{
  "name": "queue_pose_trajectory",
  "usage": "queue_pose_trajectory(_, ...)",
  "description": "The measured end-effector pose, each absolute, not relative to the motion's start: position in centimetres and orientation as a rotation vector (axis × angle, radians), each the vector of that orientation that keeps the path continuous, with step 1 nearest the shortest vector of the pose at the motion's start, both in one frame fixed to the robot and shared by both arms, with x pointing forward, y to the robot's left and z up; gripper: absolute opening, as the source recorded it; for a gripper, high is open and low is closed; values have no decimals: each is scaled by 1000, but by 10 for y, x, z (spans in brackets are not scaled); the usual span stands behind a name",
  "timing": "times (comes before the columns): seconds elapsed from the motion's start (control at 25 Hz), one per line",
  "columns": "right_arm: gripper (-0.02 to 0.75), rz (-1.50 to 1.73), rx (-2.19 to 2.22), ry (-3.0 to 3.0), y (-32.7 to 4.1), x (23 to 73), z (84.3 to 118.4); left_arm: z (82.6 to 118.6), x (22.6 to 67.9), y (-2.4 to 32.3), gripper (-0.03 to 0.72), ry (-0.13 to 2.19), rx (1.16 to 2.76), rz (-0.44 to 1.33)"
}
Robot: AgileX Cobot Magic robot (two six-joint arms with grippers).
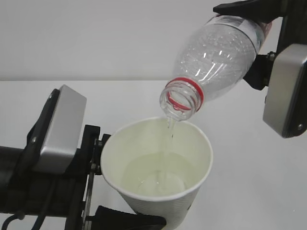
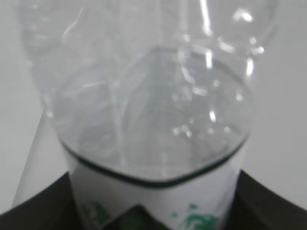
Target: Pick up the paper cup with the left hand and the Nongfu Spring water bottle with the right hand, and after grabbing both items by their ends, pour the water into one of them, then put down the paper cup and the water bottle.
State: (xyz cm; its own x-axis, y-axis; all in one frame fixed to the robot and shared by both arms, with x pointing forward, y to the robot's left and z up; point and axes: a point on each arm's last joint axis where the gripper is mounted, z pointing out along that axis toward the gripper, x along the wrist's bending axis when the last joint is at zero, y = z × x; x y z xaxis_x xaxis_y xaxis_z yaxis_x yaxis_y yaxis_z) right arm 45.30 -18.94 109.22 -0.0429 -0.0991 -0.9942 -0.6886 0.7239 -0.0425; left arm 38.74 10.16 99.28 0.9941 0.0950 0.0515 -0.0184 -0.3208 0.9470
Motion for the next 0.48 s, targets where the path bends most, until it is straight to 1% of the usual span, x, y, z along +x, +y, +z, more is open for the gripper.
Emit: queue_pose_trajectory(0.48, 468, 537, -661, 1565, -189, 453, 1092, 993, 387, 102, 501, 53, 1895, 114)
